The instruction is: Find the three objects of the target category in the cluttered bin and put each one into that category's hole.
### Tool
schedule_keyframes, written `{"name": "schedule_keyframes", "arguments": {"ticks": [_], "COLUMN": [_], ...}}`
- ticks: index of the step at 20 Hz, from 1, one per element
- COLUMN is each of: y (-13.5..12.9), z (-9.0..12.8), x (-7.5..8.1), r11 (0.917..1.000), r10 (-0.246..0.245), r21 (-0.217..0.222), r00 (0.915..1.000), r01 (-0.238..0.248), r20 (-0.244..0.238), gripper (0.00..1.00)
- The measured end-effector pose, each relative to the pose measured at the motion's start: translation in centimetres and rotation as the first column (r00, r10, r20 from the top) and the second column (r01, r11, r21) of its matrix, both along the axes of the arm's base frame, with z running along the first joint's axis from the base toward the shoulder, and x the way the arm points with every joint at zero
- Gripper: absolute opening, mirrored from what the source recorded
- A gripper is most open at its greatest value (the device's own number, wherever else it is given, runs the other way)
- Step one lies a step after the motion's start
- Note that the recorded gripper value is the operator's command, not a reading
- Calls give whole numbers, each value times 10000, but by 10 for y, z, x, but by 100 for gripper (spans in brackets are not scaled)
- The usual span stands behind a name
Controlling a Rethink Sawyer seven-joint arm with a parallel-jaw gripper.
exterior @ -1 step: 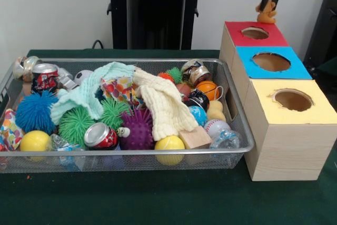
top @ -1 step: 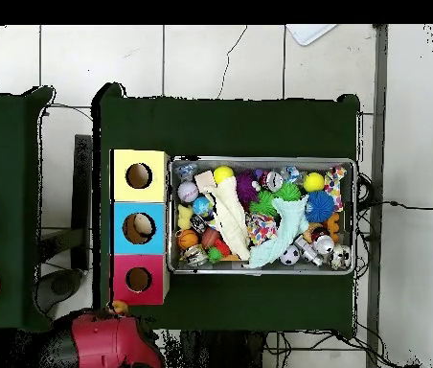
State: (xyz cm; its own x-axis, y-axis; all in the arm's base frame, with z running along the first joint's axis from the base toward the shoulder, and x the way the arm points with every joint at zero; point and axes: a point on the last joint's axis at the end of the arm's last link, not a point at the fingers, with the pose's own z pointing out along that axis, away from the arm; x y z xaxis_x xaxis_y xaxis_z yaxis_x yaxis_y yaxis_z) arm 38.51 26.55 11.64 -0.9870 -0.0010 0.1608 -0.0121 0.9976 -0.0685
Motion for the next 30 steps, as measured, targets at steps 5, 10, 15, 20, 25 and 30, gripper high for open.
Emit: {"name": "schedule_keyframes", "arguments": {"ticks": [5, 10, 15, 20, 25, 30], "y": [-4, -7, -8, -9, -10, -14], "z": [0, 0, 12, 38, 64, 83], "x": [14, 22, 25, 40, 62, 83], "r11": [9996, 9994, 9995, 9995, 9992, 9985], "r10": [-183, -153, -112, -262, -403, -538], "r21": [-224, -310, -315, -185, -19, 116], "r00": [9974, 9976, 9962, 9953, 9969, 9980], "r01": [168, 132, 85, 246, 402, 542], "r20": [-690, -675, -867, -936, -672, -327], "gripper": [0, 0, 0, 0, 0, 0]}}
